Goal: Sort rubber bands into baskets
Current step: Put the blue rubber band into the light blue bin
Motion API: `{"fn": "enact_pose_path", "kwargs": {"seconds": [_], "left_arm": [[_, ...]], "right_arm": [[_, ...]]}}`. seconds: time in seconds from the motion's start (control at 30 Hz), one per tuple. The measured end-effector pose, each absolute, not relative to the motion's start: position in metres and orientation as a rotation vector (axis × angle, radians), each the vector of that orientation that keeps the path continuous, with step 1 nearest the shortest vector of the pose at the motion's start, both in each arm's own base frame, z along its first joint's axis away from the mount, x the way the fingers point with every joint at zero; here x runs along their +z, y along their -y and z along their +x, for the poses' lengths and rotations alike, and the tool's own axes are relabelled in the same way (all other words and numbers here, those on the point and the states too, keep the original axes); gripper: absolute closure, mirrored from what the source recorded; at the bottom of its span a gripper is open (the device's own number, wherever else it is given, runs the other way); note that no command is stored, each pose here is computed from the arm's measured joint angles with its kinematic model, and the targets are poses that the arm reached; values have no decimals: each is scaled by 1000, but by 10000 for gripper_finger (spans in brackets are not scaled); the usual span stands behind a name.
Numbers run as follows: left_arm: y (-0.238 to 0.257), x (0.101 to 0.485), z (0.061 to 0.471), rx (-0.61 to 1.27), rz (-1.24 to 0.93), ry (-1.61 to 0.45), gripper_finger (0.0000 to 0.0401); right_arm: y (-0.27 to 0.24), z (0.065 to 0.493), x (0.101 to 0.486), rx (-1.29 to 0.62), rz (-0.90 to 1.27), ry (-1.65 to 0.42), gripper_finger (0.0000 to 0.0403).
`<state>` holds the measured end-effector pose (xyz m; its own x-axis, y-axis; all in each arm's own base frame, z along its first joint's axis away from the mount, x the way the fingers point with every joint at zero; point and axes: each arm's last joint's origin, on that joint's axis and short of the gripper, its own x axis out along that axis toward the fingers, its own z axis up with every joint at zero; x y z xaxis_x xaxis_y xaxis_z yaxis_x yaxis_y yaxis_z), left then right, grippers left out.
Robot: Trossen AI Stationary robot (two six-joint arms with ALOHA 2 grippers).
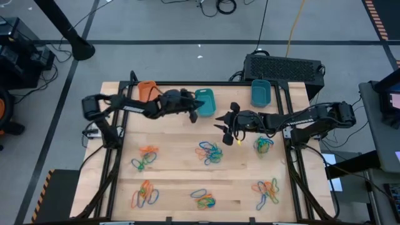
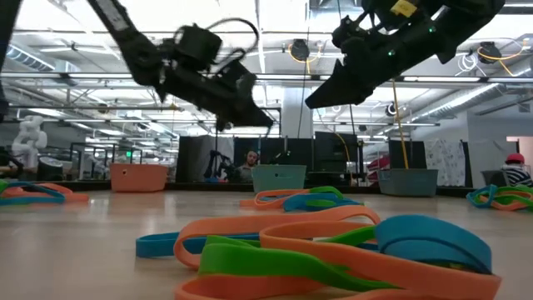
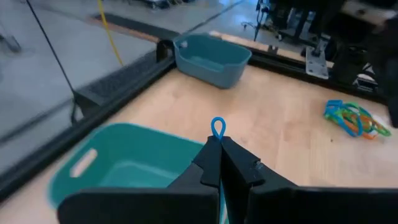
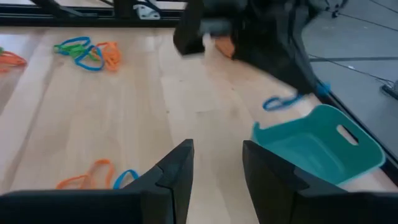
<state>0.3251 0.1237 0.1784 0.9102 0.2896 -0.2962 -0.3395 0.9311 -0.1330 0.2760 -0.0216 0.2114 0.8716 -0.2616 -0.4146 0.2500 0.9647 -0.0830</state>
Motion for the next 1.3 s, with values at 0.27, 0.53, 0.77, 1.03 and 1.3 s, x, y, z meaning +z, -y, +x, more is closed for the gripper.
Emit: {"fn": "enact_pose_path", "kwargs": {"seconds": [0.27,0.53,0.77,1.03,1.3], "left_arm": [[-145,171,353,342,-236,-297,400],[-156,169,356,379,-308,-355,398],[-158,167,354,398,-370,-365,344],[-160,165,352,412,-391,-390,270],[-160,164,351,369,-403,-405,259]], "right_arm": [[26,275,209,-281,-24,-459,273],[26,274,208,-278,-26,-473,273],[26,274,208,-280,-7,-479,273],[26,274,208,-283,6,-477,273],[26,274,208,-279,-12,-477,273]]}}
